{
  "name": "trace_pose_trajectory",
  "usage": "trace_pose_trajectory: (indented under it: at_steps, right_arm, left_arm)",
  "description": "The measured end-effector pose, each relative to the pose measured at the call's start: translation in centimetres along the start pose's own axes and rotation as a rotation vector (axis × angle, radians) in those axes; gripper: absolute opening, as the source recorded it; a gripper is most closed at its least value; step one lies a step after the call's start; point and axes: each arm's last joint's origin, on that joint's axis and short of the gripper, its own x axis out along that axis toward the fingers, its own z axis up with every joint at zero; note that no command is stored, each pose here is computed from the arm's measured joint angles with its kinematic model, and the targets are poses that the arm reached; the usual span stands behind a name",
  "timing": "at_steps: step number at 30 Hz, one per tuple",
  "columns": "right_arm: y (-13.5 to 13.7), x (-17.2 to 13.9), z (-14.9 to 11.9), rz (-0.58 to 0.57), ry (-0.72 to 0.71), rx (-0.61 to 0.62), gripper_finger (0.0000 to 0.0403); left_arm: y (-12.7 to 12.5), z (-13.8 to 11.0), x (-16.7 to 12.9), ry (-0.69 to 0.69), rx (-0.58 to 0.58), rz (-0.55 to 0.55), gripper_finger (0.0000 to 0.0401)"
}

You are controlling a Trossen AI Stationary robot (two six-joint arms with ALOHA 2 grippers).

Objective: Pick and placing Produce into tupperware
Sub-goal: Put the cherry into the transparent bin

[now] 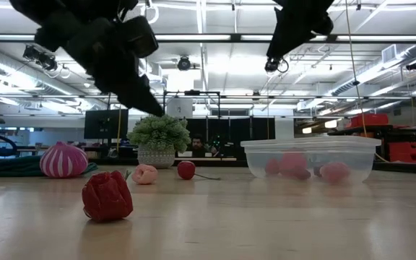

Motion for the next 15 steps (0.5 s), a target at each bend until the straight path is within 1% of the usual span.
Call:
trace_pose_trajectory:
  at_steps: [5,10,15]
  right_arm:
    - [0.3,0.4,-0.1,-0.003,0.006,0.001,0.0123]
    - [0.5,0.5,-0.1,-0.002,0.007,0.029,0.0123]
    - [0.5,0.5,-0.1,0.0,0.007,0.031,0.0123]
  left_arm:
    - [-0.9,-1.3,1.4,0.028,0.036,0.12,0.0147]
    - [-1.2,-2.3,3.6,0.021,0.047,0.13,0.0169]
    - [-1.2,-2.7,5.3,-0.029,0.038,0.126,0.0187]
